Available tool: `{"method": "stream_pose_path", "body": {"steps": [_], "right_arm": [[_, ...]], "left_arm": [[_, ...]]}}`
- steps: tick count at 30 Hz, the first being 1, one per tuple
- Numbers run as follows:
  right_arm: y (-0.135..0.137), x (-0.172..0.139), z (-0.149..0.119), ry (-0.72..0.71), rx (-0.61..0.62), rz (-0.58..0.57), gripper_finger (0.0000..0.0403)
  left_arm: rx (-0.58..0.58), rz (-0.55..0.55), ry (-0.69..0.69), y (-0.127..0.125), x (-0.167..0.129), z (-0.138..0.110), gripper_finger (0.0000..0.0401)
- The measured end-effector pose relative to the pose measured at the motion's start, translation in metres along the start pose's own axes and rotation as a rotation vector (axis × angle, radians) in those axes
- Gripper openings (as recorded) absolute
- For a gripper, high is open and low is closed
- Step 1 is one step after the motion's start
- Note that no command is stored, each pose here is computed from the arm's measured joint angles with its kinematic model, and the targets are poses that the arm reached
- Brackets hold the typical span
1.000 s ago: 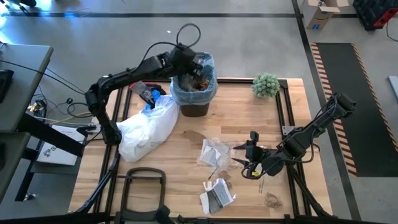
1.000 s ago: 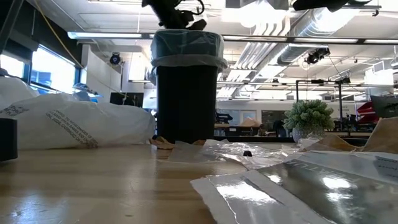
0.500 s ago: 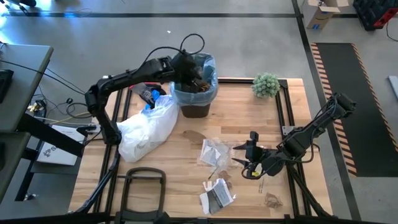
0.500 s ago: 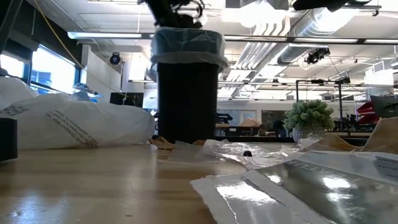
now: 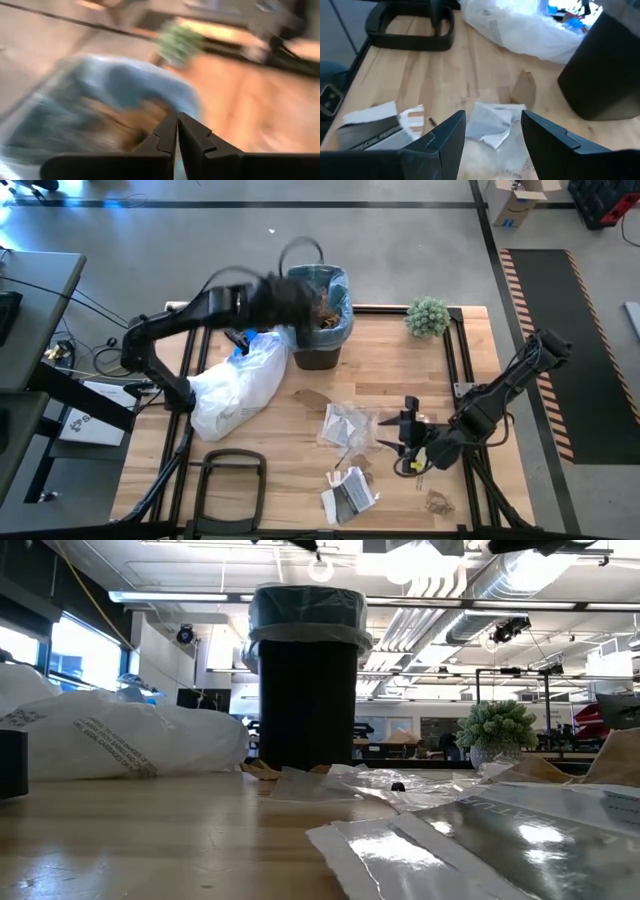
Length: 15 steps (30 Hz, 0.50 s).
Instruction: Place trash/remove bag and relplace
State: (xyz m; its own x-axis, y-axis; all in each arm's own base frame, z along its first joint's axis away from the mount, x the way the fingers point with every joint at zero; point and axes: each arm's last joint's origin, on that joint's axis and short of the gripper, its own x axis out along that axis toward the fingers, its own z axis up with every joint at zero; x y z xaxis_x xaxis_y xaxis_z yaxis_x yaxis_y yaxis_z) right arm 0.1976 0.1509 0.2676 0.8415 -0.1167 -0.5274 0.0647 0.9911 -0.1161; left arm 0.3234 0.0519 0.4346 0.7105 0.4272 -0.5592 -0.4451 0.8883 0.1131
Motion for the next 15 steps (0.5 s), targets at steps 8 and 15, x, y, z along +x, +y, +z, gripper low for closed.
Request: {"method": "stream_pose_path", "body": {"steps": [8,15], "right_arm": [[0.011,-0.024,-0.009,-0.007,0.023,0.047,0.0181],[0.013,-0.030,-0.009,-0.072,0.009,-0.028,0.0181]], "left_arm": [[0.013,-0.268,0.199,-0.114,-0.010,-0.063,0.0002],[-0.024,-0.382,0.139,-0.175,0.030,-0.141,0.0068]]}}
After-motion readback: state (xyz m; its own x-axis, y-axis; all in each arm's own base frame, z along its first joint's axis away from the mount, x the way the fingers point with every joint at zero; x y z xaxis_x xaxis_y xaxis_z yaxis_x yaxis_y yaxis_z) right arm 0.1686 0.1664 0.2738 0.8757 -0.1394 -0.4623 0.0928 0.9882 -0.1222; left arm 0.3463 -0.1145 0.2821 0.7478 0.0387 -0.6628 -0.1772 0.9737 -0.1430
